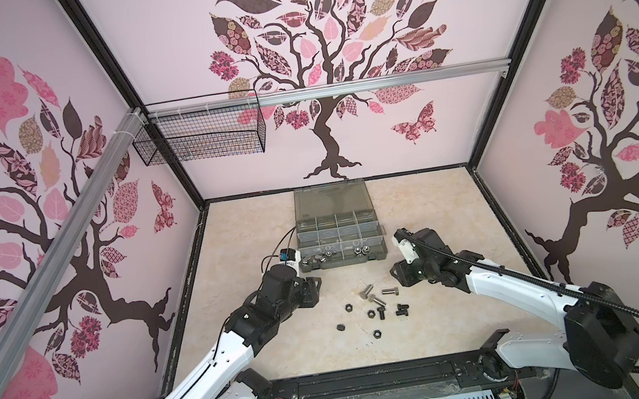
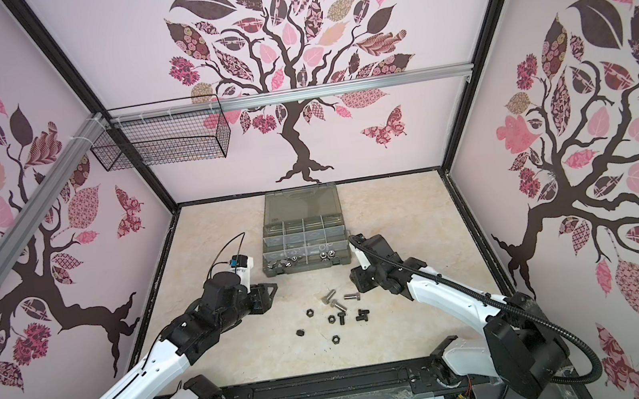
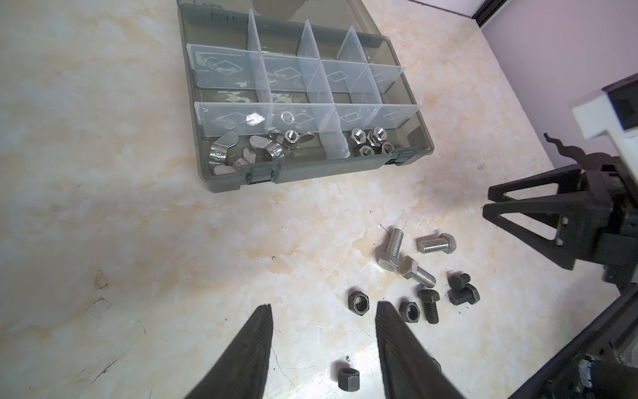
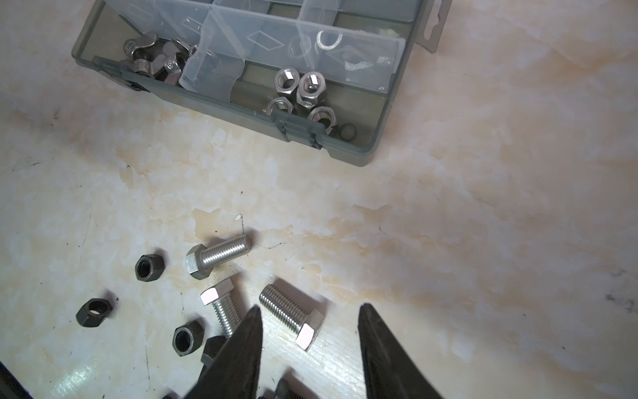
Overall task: Sort the screws and nuts into containers
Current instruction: 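Withdraw the left gripper while the right gripper moves over the silver bolts, then lower the right gripper and close it on a silver hex bolt head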
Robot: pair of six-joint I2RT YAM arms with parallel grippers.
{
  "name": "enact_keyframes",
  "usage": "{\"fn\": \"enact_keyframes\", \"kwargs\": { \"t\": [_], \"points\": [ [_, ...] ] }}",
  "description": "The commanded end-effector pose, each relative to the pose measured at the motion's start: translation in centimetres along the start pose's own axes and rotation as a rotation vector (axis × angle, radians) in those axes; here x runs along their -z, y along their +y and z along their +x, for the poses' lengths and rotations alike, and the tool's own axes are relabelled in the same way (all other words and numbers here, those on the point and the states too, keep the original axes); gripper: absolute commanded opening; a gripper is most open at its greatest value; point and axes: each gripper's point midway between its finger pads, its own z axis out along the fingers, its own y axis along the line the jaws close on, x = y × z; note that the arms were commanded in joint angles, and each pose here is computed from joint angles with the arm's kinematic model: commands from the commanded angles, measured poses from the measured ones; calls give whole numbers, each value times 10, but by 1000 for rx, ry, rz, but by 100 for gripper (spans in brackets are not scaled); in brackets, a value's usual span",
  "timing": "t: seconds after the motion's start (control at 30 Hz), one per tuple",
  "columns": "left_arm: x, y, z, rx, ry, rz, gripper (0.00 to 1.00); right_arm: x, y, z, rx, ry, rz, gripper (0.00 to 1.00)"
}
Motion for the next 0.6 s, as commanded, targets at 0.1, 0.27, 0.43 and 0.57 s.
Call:
{"fn": "enact_keyframes", "kwargs": {
  "t": [0.1, 0.27, 0.43, 0.57],
  "points": [
    [9, 9, 9, 3, -22, -11, 53, -6, 25, -6, 51, 8, -38, 48],
    [13, 12, 13, 17, -48, 4, 53, -12, 45, -1, 97, 46, -48, 48],
    [16, 17, 19, 6, -36, -10, 53, -19, 51, 7, 99, 67, -59, 48],
    [17, 20, 20, 11, -53, -18, 53, -27, 56, 15, 116, 116, -54, 48]
  ]
}}
